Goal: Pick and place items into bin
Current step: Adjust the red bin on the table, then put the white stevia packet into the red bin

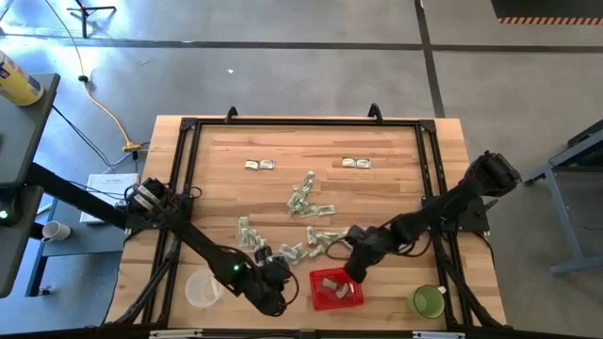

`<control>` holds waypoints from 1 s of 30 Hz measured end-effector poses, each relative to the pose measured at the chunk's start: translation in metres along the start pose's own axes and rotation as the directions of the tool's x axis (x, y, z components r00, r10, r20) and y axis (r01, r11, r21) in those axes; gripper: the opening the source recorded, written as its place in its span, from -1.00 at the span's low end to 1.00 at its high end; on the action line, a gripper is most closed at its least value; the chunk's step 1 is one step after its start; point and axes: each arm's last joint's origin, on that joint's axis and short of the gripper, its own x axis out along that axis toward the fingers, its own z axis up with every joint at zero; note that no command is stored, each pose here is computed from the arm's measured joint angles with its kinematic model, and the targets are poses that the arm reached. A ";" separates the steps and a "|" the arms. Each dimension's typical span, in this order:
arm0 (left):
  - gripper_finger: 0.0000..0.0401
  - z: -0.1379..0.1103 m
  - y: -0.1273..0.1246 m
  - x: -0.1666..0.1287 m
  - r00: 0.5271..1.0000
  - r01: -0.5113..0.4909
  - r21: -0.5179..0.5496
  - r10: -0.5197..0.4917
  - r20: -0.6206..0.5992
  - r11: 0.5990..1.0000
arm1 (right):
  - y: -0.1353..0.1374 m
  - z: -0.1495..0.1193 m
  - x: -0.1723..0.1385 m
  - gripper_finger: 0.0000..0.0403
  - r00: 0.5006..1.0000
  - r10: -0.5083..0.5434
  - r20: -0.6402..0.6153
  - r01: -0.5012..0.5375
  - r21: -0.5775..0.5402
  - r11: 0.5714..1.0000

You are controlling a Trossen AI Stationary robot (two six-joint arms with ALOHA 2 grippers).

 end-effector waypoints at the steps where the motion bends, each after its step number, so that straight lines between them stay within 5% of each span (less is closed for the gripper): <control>1: -0.52 0.000 0.000 0.000 1.000 -0.006 0.000 0.006 0.005 1.000 | 0.004 -0.001 -0.007 -0.89 0.999 -0.041 0.031 0.042 -0.024 0.999; 5: -0.52 0.007 -0.001 -0.008 0.999 0.021 -0.021 -0.020 0.042 1.000 | 0.015 -0.001 -0.040 -0.80 0.962 -0.218 0.163 0.243 -0.154 0.958; 9: -0.52 0.016 0.002 -0.022 0.996 0.031 -0.065 -0.025 0.089 0.997 | 0.010 -0.006 -0.056 -0.56 0.926 -0.361 0.113 0.378 -0.326 0.866; 14: -0.48 0.022 0.024 -0.026 0.992 -0.108 -0.119 0.114 0.051 0.987 | -0.006 -0.016 -0.043 -0.04 0.923 -0.386 -0.001 0.335 -0.492 0.804; 20: -0.13 0.029 0.040 -0.021 0.986 -0.165 -0.130 0.162 -0.030 0.978 | -0.018 -0.013 -0.025 0.48 0.937 -0.347 0.031 0.297 -0.592 0.749; 25: 0.14 0.047 0.061 -0.014 0.986 -0.145 -0.076 0.138 -0.089 0.987 | -0.039 0.005 -0.013 0.56 0.931 -0.363 0.041 0.310 -0.615 0.725; 30: 0.20 0.070 0.104 -0.006 0.980 -0.124 -0.056 0.113 -0.163 0.991 | -0.066 0.028 -0.006 0.53 0.924 -0.381 -0.011 0.301 -0.591 0.748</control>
